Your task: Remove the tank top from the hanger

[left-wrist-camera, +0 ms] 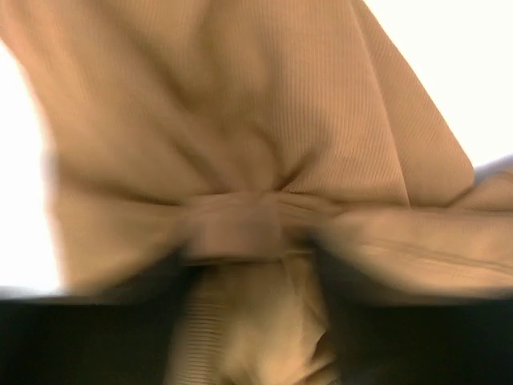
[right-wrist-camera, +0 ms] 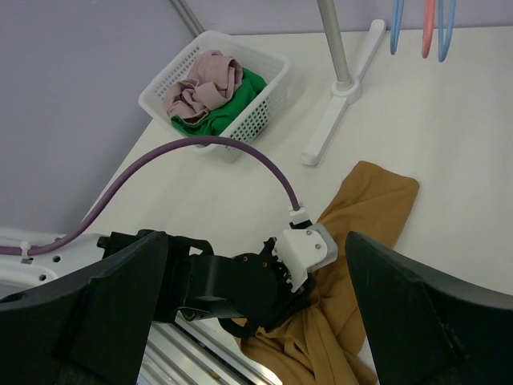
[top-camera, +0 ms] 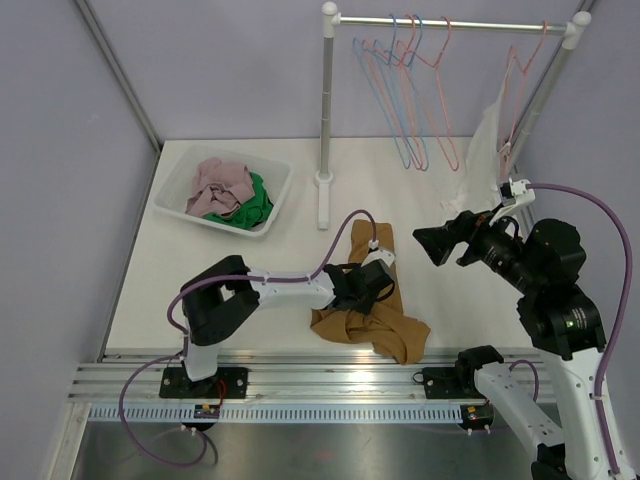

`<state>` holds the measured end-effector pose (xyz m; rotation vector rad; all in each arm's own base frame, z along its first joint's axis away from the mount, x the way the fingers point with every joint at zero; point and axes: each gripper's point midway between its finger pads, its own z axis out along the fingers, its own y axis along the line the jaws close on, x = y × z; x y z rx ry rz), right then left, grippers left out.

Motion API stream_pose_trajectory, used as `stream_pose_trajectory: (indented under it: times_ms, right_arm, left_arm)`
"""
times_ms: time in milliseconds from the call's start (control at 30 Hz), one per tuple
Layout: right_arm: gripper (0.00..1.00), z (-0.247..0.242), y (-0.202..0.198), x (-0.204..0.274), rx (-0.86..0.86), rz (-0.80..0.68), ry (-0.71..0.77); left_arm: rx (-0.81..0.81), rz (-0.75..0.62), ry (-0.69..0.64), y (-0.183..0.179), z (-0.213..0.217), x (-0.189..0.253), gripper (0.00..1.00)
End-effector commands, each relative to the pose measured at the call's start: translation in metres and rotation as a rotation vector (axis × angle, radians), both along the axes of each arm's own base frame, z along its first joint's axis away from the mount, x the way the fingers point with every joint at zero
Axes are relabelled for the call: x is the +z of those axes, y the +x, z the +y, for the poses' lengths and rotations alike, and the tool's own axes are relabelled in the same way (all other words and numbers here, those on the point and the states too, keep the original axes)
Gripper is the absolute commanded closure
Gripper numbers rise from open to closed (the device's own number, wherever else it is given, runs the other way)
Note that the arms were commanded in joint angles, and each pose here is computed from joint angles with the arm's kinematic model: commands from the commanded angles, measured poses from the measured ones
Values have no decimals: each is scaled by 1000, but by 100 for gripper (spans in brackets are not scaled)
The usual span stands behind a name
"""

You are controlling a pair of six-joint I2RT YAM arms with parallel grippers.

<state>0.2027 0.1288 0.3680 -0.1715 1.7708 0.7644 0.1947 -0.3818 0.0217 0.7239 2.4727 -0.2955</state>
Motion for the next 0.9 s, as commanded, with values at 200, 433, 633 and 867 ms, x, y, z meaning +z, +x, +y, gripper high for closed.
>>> stream_pose_trajectory:
  times_ms: [200, 433, 633, 867]
  right_arm:
    - [1, -2, -19, 16, 28, -76, -14]
    - [1, -2, -18, 13, 23, -75, -13]
    - [0, -2, -18, 18, 24, -94, -3]
    - [0, 4, -19, 21, 52, -100, 22]
  left_arm:
    - [119, -144, 48, 16, 44, 56, 100]
    - [289, -325, -59, 61, 111, 183, 100]
    - [424, -428, -113, 87, 174, 266, 100]
    - [557, -536, -163, 110, 241, 353, 100]
